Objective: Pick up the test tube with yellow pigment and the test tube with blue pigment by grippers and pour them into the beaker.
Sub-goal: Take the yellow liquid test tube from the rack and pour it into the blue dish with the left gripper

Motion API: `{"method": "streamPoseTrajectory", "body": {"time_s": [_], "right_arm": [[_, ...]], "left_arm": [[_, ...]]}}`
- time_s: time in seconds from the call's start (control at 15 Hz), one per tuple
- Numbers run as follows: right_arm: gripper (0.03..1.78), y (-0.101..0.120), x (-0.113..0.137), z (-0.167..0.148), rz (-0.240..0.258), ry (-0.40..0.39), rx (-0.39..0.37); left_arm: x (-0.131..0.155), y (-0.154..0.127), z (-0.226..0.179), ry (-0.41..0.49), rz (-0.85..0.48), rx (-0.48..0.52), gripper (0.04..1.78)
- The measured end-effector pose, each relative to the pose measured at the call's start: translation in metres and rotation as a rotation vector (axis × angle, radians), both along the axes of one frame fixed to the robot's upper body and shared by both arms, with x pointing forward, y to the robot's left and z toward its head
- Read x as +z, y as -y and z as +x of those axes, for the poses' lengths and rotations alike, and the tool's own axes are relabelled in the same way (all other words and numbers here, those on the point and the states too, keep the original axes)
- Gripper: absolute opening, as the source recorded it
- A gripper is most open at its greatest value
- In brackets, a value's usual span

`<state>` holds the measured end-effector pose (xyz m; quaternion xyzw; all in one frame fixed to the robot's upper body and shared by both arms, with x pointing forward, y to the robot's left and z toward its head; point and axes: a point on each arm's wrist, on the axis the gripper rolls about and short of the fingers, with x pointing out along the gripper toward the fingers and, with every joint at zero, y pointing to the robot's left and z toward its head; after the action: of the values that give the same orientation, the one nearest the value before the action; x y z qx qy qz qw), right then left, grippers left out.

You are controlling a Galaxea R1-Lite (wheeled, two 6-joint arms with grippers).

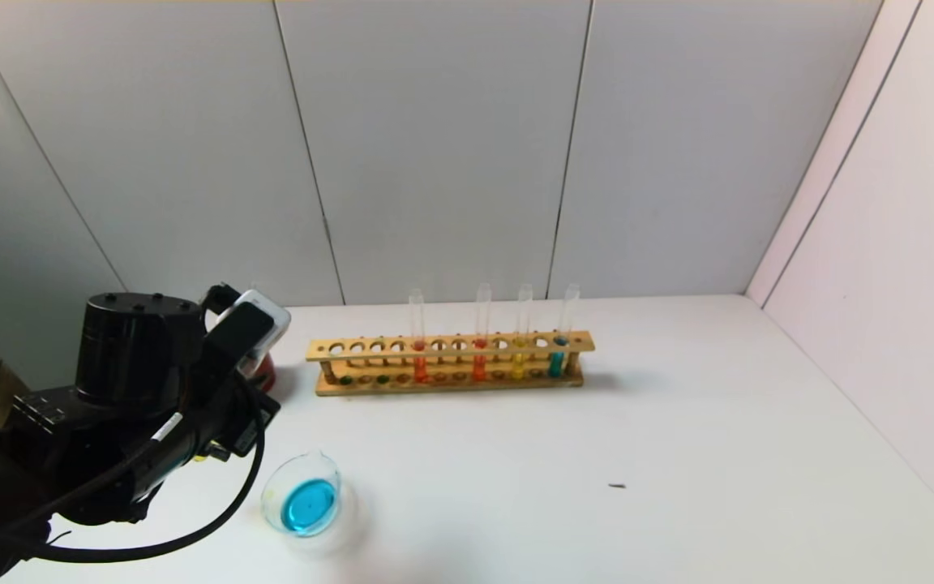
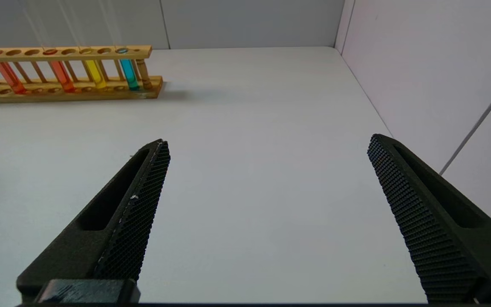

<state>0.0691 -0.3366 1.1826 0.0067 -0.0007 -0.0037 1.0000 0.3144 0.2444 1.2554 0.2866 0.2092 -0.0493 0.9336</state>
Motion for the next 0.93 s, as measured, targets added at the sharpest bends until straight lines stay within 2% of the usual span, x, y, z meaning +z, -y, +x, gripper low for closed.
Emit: {"method": "streamPoseTrajectory", "body": {"time_s": [0.2, 0.47, 0.93], "right_arm": [[1.70, 0.000, 0.000, 0.000, 0.000, 0.000, 0.000], [1.70, 0.000, 0.000, 0.000, 0.000, 0.000, 0.000], [1.70, 0.000, 0.000, 0.000, 0.000, 0.000, 0.000]], "left_arm": [[-0.011, -0.002, 0.004, -0.049, 0.071, -0.011, 0.34], [-0.030, -0.003, 0.001, -0.196, 0.166, -0.024, 0.34], [-0.052, 0.012, -0.003, -0.315, 0.294, -0.070, 0.34]]}}
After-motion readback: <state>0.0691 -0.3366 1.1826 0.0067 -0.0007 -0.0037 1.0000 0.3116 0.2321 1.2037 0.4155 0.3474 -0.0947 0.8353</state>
